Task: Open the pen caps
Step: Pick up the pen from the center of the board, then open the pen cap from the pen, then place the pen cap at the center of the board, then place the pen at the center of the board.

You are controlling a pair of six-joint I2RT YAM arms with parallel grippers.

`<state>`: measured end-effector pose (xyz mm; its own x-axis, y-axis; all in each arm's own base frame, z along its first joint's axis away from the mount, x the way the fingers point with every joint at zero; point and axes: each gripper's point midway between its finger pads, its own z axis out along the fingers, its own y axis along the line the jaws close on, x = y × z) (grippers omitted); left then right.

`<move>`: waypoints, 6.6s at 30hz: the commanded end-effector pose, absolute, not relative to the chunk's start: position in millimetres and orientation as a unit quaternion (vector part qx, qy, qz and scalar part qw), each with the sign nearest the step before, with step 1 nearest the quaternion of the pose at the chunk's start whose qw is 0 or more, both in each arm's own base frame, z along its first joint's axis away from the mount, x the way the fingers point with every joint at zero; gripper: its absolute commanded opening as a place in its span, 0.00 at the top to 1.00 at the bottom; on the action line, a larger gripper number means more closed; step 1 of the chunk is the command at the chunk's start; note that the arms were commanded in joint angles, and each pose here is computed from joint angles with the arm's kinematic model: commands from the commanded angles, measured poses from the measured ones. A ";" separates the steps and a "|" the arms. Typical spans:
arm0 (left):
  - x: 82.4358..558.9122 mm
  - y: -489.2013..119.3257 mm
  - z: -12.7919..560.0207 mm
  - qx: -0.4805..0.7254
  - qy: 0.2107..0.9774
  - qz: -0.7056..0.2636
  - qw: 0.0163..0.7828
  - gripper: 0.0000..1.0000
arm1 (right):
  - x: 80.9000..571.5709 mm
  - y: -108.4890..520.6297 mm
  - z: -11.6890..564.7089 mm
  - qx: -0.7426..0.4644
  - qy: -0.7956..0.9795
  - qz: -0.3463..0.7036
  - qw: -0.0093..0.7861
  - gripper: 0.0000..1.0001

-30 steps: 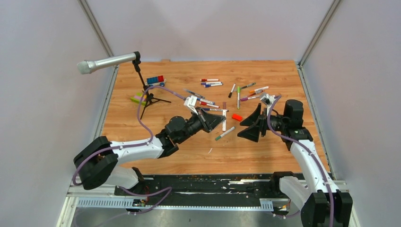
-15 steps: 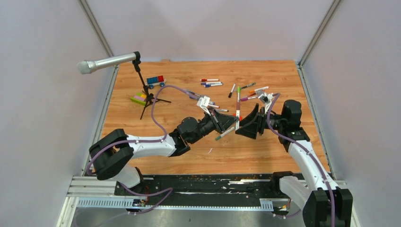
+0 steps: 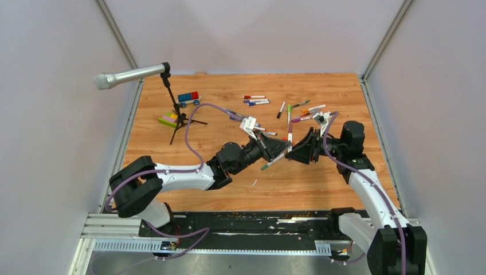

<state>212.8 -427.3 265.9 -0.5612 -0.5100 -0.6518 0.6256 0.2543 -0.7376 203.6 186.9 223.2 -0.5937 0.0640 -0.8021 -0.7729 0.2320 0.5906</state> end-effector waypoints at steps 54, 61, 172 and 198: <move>214.8 -429.2 317.5 0.105 0.556 -0.708 0.423 0.44 | 183.1 188.1 232.0 -0.351 0.631 0.594 0.355 1.00; 215.5 -433.8 321.2 0.112 0.550 -0.711 0.424 0.83 | 183.6 188.2 231.5 -0.349 0.632 0.595 0.353 1.00; 296.8 -107.3 56.5 -0.058 0.943 -0.011 0.328 0.50 | 339.2 22.0 65.6 -0.110 0.951 0.128 0.257 0.54; 240.6 -288.4 150.8 0.207 0.805 -0.358 0.426 0.23 | 245.2 95.3 181.2 -0.349 0.765 0.312 0.443 0.37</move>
